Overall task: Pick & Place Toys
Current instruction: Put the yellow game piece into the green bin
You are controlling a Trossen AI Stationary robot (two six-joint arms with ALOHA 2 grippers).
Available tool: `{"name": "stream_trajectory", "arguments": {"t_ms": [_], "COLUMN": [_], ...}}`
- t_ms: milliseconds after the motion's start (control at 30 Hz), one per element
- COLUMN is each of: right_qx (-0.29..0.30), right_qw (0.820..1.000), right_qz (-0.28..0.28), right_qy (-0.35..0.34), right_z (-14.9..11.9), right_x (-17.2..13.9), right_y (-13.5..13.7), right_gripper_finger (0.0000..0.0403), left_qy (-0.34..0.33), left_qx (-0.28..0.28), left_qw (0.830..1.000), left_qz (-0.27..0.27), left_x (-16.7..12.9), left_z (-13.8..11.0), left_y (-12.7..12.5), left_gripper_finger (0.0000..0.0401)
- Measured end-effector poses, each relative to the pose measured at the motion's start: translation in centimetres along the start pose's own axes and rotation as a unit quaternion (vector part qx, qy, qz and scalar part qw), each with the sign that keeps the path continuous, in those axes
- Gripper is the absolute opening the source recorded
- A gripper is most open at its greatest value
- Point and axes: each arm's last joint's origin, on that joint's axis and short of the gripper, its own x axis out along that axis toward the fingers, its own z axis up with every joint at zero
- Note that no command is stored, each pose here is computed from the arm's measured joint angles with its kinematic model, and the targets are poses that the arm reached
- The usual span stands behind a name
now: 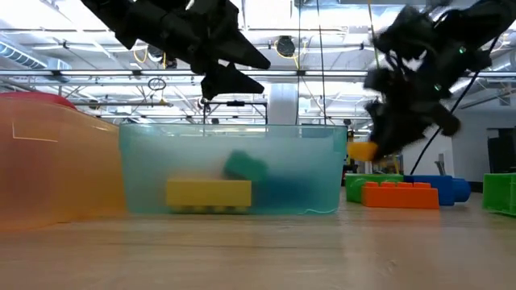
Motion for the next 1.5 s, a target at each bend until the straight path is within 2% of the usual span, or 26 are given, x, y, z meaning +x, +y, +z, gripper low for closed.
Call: {"name": "stream_trajectory", "arguments": {"t_ms": [167, 333, 433, 733, 1100, 1233, 1433, 1500], "right_qx": [0.015, 0.022, 0.011, -0.008, -0.020, -0.020, -0.013, -0.009], "right_qw": [0.990, 0.973, 0.967, 0.960, 0.950, 0.951, 0.952, 0.952], "right_qz": [-0.031, 0.024, 0.041, 0.058, 0.049, 0.049, 0.047, 0.046], "right_qy": [-0.133, -0.230, -0.250, -0.273, -0.309, -0.305, -0.303, -0.301], "right_z": [2.6, 4.4, 4.9, 5.6, 6.2, 6.2, 6.1, 6.1], "right_x": [-1.4, -1.4, -0.9, 0.1, 1.4, 1.5, 1.5, 1.5], "right_y": [-0.3, 0.2, 0.9, 2.4, 2.7, 2.7, 2.7, 2.7], "right_gripper_finger": [0.0089, 0.0090, 0.0091, 0.0092, 0.0093, 0.0093, 0.0093, 0.0094], "left_qy": [-0.034, -0.076, -0.100, -0.141, -0.134, -0.137, -0.137, -0.137], "left_qx": [0.001, 0.009, 0.040, 0.119, 0.127, 0.136, 0.139, 0.140], "left_qw": [0.999, 0.997, 0.994, 0.983, 0.982, 0.980, 0.980, 0.980], "left_qz": [0.038, 0.025, 0.008, 0.004, 0.038, 0.039, 0.033, 0.035], "left_x": [0.4, 1.3, 2.5, 4.8, 5.5, 5.5, 5.5, 5.5], "left_z": [0.2, 0.4, -0.1, -1.4, -1.9, -1.8, -1.8, -1.8], "left_y": [0.0, -0.2, -0.7, -1.1, -0.8, -0.7, -0.8, -0.8], "left_gripper_finger": [0.0285, 0.0285, 0.0285, 0.0285, 0.0283, 0.0246, 0.0131, 0.0112]}}
